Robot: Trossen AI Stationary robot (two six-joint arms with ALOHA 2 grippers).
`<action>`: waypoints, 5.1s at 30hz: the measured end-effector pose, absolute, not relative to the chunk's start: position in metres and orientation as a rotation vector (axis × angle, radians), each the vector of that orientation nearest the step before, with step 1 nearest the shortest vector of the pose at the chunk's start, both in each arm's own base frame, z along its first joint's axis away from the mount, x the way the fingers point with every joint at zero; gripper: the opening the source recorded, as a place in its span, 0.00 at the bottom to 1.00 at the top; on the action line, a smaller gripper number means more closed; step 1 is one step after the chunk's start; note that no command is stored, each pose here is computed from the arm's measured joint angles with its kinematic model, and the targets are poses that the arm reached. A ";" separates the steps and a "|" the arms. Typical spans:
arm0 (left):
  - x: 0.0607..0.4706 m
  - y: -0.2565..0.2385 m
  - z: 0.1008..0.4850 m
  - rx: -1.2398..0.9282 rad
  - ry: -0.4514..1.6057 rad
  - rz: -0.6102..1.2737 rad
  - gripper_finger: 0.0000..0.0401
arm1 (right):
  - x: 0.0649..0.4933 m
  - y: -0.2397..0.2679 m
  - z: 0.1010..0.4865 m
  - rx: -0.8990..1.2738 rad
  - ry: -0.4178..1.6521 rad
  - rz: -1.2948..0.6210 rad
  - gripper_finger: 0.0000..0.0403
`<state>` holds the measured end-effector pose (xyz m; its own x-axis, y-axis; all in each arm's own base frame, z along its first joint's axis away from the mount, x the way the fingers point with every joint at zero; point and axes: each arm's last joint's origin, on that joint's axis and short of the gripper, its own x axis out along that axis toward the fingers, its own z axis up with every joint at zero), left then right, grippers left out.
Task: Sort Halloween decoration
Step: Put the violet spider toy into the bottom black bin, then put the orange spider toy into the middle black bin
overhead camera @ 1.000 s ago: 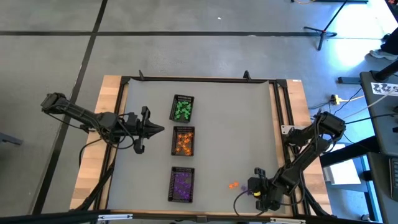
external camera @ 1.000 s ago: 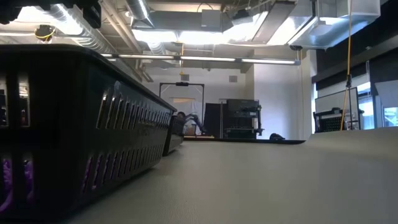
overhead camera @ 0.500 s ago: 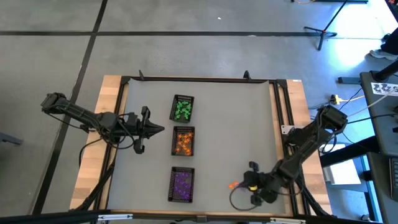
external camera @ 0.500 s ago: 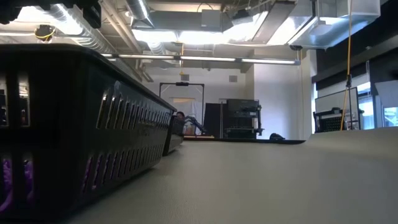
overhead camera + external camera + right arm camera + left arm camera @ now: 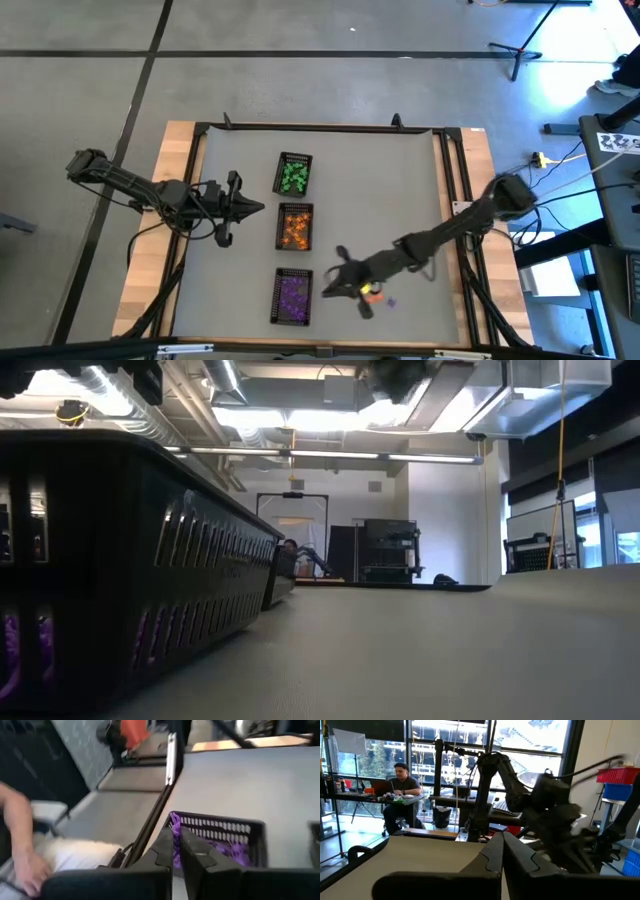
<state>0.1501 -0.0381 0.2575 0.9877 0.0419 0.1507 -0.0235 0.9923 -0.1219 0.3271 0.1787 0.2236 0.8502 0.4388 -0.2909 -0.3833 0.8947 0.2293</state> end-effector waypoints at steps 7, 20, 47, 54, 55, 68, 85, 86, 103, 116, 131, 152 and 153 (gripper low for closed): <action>0.150 -0.038 0.257 -0.119 -0.150 0.033 0.00 | 0.390 0.193 0.226 0.031 0.471 0.456 0.05; 0.150 -0.038 0.257 -0.119 -0.152 0.032 0.00 | 0.409 0.200 0.219 -0.037 0.521 0.461 0.34; 0.150 -0.038 0.257 -0.119 -0.151 0.033 0.00 | 0.258 0.253 0.181 -0.102 1.255 0.048 0.51; 0.150 -0.038 0.257 -0.119 -0.151 0.033 0.00 | 0.251 0.241 0.151 -0.021 1.255 0.031 0.51; 0.150 -0.038 0.257 -0.119 -0.151 0.033 0.00 | 0.249 0.239 0.145 -0.012 1.266 0.032 0.51; 0.150 -0.038 0.257 -0.119 -0.150 0.033 0.00 | 0.242 0.230 0.139 -0.002 1.271 0.003 0.27; 0.150 -0.038 0.257 -0.119 -0.151 0.032 0.00 | 0.266 0.194 0.184 -0.049 0.998 -0.097 0.04; 0.150 -0.038 0.257 -0.119 -0.151 0.033 0.00 | 0.273 0.190 0.187 -0.048 0.970 -0.090 0.04; 0.150 -0.038 0.257 -0.119 -0.151 0.033 0.00 | 0.383 0.091 0.253 0.059 0.466 0.135 0.05; 0.150 -0.038 0.257 -0.119 -0.151 0.033 0.00 | 0.378 0.073 0.246 0.161 0.599 0.125 0.54; 0.150 -0.038 0.257 -0.119 -0.151 0.033 0.00 | 0.303 0.182 0.235 0.003 0.899 0.236 0.48; 0.150 -0.038 0.257 -0.119 -0.151 0.033 0.00 | 0.255 0.209 0.132 0.118 1.138 0.138 0.46; 0.150 -0.038 0.257 -0.119 -0.150 0.033 0.00 | 0.255 0.209 0.130 0.116 1.140 0.136 0.45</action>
